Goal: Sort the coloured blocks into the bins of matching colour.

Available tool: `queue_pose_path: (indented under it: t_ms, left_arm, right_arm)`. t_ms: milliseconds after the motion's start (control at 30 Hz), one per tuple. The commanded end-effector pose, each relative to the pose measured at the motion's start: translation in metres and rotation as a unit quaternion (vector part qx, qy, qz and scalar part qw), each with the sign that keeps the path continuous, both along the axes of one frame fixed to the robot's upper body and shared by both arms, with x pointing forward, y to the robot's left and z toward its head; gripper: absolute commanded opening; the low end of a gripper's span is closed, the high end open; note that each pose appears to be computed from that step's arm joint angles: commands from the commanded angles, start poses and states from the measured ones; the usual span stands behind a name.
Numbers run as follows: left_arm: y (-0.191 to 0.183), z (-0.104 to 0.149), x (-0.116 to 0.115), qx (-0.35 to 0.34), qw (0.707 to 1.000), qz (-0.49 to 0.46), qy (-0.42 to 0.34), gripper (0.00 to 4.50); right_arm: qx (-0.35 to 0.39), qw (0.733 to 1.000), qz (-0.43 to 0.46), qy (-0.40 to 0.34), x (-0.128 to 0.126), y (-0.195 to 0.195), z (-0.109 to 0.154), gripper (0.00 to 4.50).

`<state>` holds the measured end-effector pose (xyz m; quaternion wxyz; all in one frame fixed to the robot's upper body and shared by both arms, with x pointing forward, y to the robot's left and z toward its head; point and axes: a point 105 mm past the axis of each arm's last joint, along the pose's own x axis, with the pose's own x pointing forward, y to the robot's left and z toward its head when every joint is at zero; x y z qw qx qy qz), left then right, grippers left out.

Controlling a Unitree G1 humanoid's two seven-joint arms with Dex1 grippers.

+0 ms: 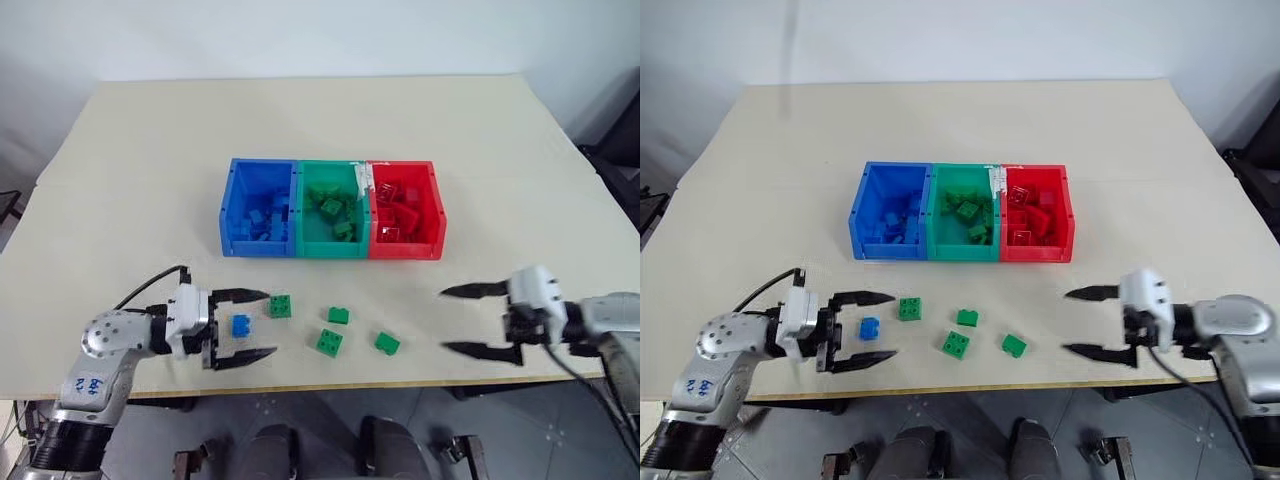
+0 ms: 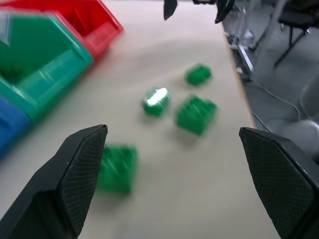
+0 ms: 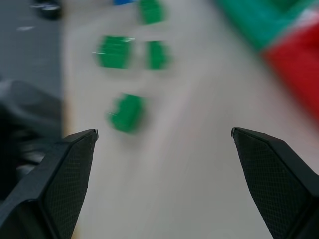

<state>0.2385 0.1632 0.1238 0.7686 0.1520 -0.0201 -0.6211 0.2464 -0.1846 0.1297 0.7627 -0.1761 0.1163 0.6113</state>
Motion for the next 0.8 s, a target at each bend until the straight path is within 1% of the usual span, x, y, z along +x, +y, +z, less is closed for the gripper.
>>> queue_pose_path:
  t_ms: [33,167,233,300,400,433,467,533,567,600,667,700,733,800]
  left_arm:
    - [0.004,0.008,-0.016,0.013,0.999,-0.021,-0.025,4.5]
    - [0.004,0.002,-0.024,0.024,0.999,-0.02,-0.017,4.5]
    - [0.003,0.002,-0.025,0.025,0.999,-0.014,-0.02,4.5]
    - [0.003,0.003,-0.025,0.021,1.0,-0.004,-0.022,4.5]
    - [0.003,0.003,-0.024,0.018,1.0,0.009,-0.024,4.5]
    - [0.003,0.003,-0.024,0.018,0.999,0.013,-0.025,4.5]
    - [0.003,0.003,-0.024,0.018,0.999,0.015,-0.025,4.5]
    - [0.004,0.004,-0.023,0.014,0.999,0.025,-0.028,4.5]
    - [0.004,0.005,-0.022,0.012,0.999,0.03,-0.029,4.5]
    - [0.005,0.006,-0.021,0.008,0.999,0.037,-0.032,4.5]
    - [0.01,0.008,-0.016,0.001,0.998,0.06,-0.037,4.5]
    - [0.012,0.008,-0.015,0.0,0.997,0.068,-0.039,4.5]
    - [0.015,0.008,-0.013,-0.001,0.996,0.078,-0.041,4.5]
    - [0.02,0.009,-0.011,-0.004,0.994,0.097,-0.046,4.5]
  right_arm:
    - [-0.03,0.999,-0.001,0.018,-0.003,0.018,-0.006,4.48]
    - [-0.044,0.999,0.005,0.015,-0.003,0.034,-0.02,4.48]
    - [-0.055,0.998,-0.003,0.012,-0.001,0.036,-0.03,4.48]
    - [-0.049,0.999,-0.005,0.01,0.001,0.039,-0.035,4.48]
    - [-0.042,0.999,-0.006,-0.006,0.005,0.041,-0.037,3.89]
    - [-0.041,0.999,-0.005,-0.013,0.006,0.042,-0.037,3.61]
    - [-0.039,0.999,-0.004,-0.021,0.008,0.044,-0.036,3.2]
    - [-0.034,0.999,0.0,-0.026,0.01,0.045,-0.034,2.55]
    - [-0.031,0.999,0.004,-0.029,0.011,0.046,-0.032,2.13]
    - [-0.03,0.999,0.005,-0.03,0.012,0.045,-0.031,1.83]
    - [-0.019,0.999,0.009,-0.039,0.016,0.046,-0.026,1.05]
    - [-0.015,0.999,0.01,-0.042,0.017,0.046,-0.025,0.81]
    - [-0.007,0.999,0.017,-0.043,0.019,0.049,-0.021,0.81]
    - [0.034,0.998,0.011,-0.051,0.029,0.056,-0.004,0.81]
